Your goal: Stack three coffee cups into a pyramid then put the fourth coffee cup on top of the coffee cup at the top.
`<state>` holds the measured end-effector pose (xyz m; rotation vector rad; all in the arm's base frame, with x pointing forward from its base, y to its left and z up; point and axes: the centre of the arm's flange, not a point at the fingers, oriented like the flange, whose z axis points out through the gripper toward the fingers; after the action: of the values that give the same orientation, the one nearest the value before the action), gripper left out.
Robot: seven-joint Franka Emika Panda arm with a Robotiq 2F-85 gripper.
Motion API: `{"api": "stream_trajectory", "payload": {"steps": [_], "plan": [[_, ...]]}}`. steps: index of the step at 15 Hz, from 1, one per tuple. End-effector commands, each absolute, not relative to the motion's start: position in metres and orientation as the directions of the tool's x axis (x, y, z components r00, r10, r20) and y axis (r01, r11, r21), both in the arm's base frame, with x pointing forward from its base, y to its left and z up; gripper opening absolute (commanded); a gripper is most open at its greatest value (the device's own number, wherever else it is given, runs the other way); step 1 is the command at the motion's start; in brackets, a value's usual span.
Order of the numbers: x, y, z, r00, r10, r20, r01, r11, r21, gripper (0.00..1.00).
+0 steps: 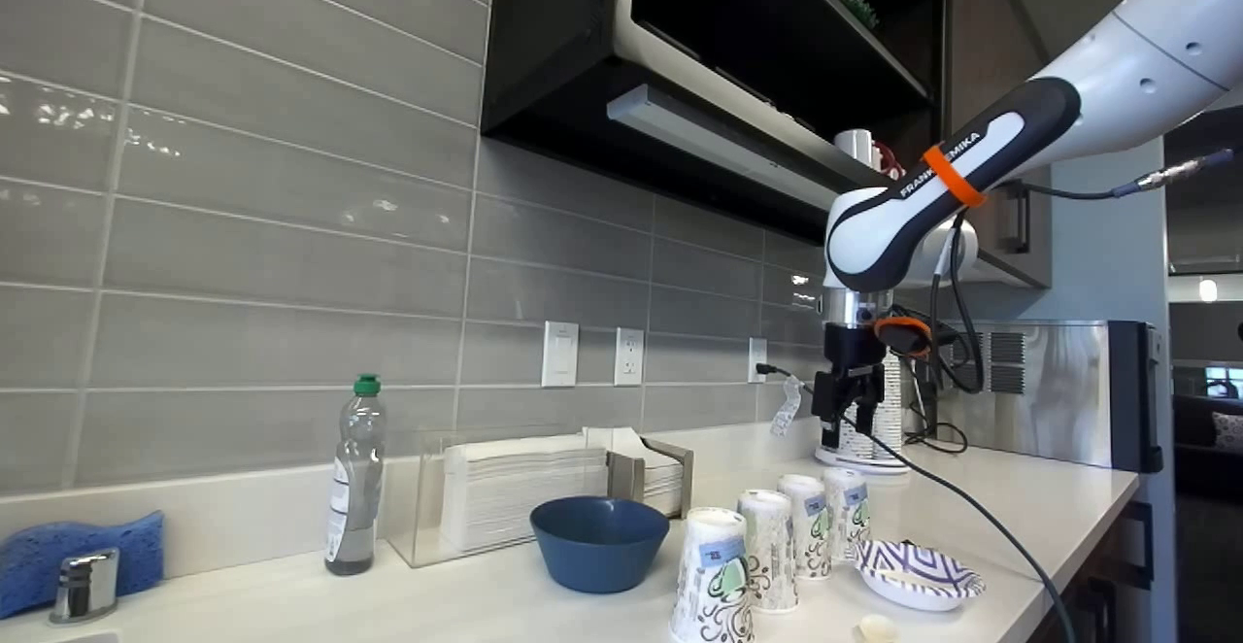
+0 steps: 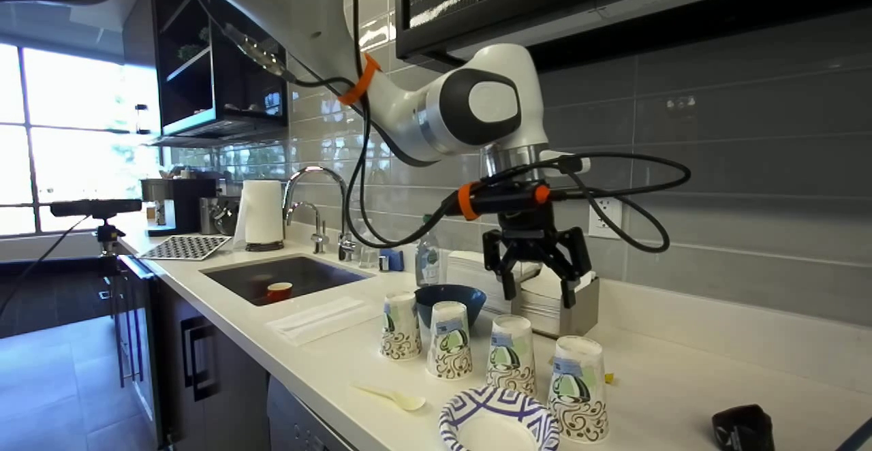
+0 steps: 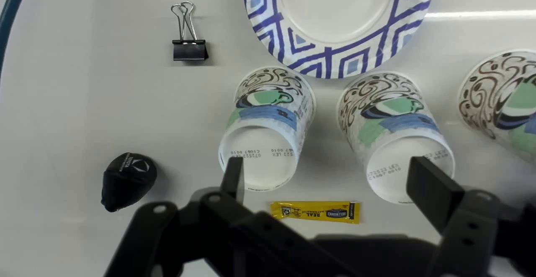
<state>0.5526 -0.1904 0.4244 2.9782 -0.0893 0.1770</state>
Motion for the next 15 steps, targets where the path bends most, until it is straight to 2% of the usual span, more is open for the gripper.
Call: {"api": "stream_trajectory", "payload": {"steps": [1, 6, 8, 9, 11, 12, 14, 15], "plan": [[0.574, -0.202, 0.41, 0.992, -0.031, 0.119, -0.05, -0.986, 0.156, 1.0], [0.586, -0.21, 0.397, 0.994, -0.03, 0.108, -0.047, -0.986, 0.16, 1.0], [0.588, -0.213, 0.393, 0.994, -0.032, 0.106, -0.048, -0.986, 0.162, 0.88], [0.588, -0.214, 0.392, 0.994, -0.033, 0.104, -0.05, -0.985, 0.162, 0.87], [0.589, -0.215, 0.391, 0.994, -0.033, 0.103, -0.05, -0.986, 0.161, 0.73], [0.59, -0.215, 0.39, 0.994, -0.032, 0.102, -0.049, -0.986, 0.16, 0.69], [0.59, -0.215, 0.387, 0.995, -0.032, 0.097, -0.047, -0.986, 0.159, 0.67], [0.59, -0.214, 0.386, 0.995, -0.033, 0.095, -0.047, -0.986, 0.157, 0.6]]}}
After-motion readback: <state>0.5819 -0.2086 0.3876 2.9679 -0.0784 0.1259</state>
